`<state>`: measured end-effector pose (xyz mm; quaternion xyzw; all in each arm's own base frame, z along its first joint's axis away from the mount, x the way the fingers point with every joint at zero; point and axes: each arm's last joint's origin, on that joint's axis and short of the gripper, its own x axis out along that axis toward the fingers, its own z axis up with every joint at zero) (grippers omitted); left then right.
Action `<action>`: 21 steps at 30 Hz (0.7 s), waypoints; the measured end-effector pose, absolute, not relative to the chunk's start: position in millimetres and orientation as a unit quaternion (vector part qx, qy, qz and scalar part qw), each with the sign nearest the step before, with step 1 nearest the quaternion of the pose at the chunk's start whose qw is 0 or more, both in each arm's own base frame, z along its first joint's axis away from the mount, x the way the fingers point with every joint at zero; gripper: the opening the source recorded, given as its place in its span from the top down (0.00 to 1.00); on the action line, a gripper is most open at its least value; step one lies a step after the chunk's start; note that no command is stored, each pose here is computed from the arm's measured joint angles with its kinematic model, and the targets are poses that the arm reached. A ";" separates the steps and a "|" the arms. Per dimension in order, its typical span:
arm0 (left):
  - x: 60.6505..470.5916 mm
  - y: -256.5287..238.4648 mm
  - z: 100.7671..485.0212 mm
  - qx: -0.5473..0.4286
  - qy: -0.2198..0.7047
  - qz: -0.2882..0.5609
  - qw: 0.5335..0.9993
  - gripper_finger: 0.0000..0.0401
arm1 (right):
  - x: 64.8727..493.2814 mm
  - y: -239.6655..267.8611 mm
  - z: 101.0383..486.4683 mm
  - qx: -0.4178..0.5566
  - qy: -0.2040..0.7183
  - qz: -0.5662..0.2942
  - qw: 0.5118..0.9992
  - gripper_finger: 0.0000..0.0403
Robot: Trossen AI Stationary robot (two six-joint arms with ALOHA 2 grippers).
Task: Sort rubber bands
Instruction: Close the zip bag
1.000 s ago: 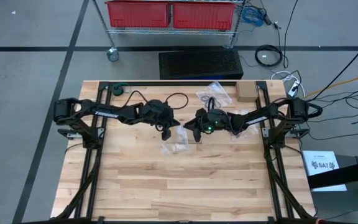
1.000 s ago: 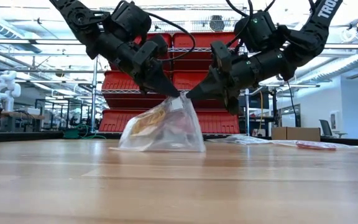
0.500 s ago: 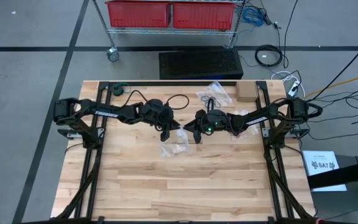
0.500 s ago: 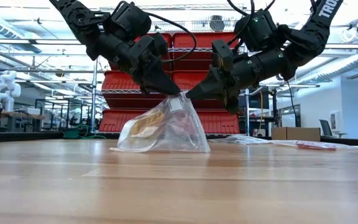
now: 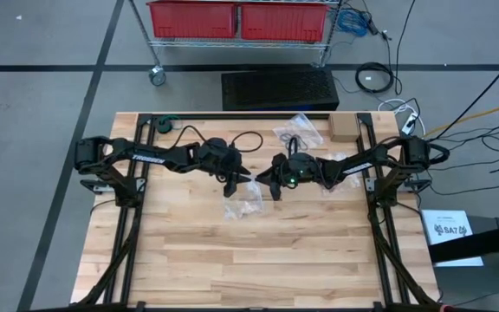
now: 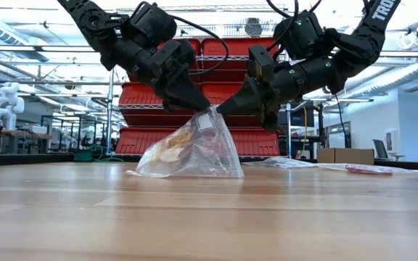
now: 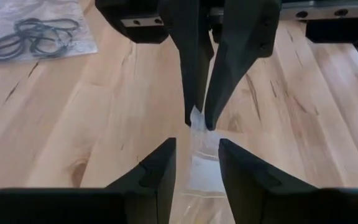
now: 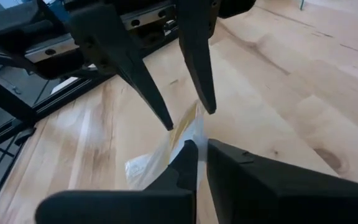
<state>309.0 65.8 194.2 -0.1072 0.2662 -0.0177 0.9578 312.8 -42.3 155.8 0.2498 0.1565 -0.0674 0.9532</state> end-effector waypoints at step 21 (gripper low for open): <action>312.5 65.3 187.0 -0.114 0.270 -0.040 0.955 0.75 | 314.1 -37.1 157.8 0.244 0.151 -0.041 0.957 0.99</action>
